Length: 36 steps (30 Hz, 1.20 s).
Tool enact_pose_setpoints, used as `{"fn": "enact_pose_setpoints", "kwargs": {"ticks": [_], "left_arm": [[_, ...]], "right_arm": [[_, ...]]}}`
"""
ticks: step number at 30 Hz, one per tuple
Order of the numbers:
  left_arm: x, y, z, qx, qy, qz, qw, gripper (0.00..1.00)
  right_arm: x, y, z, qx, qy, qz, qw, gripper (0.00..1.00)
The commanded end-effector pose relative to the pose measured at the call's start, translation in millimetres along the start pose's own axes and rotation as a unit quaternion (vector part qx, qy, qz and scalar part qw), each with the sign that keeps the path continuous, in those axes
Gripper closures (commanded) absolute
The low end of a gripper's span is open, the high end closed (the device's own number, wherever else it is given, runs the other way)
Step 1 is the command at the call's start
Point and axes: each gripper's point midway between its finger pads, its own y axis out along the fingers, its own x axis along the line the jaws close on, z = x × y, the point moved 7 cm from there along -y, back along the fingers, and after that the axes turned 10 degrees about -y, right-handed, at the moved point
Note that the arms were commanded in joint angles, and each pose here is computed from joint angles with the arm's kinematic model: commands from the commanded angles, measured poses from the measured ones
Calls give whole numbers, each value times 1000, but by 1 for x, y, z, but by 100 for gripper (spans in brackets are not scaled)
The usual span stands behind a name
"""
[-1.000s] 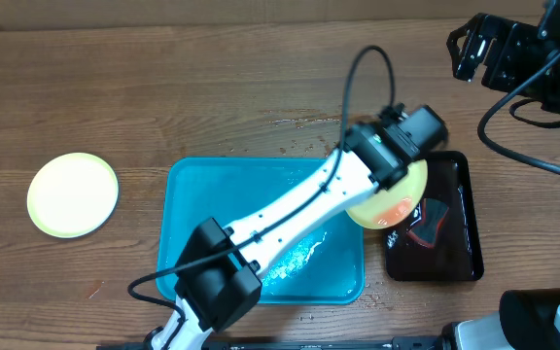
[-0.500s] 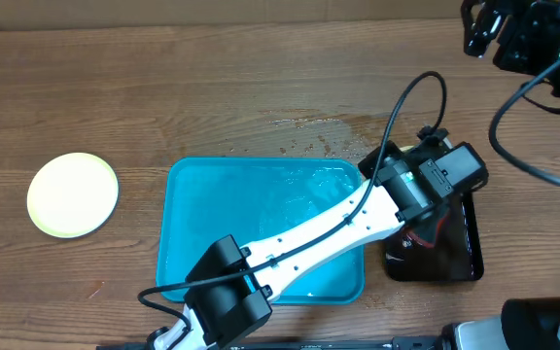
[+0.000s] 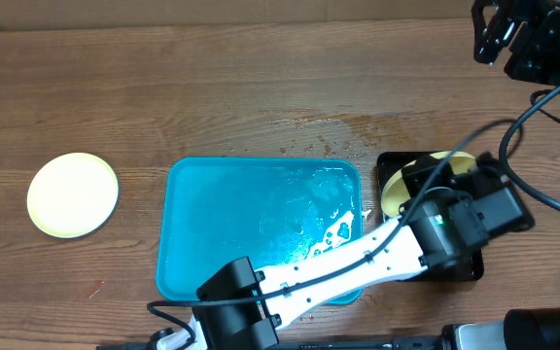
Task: Clean dirty plates on tray and stack at the side
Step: 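Hold the yellow plate above the black tray with the left gripper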
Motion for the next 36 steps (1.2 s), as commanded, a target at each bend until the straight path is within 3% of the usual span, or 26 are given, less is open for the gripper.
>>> {"fn": "enact_pose_setpoints", "kwargs": {"ticks": [1, 6, 36], "left_arm": [[12, -9, -12, -16, 61, -63, 996, 96], [12, -13, -18, -27, 89, -80, 992, 96], [11, -17, -21, -35, 84, -86, 992, 96]], "right_arm": [[0, -10, -4, -15, -1, 5, 1000, 0], [0, -10, -4, -15, -1, 4, 1000, 0], [0, -10, -1, -9, 1, 1, 1000, 0]]}}
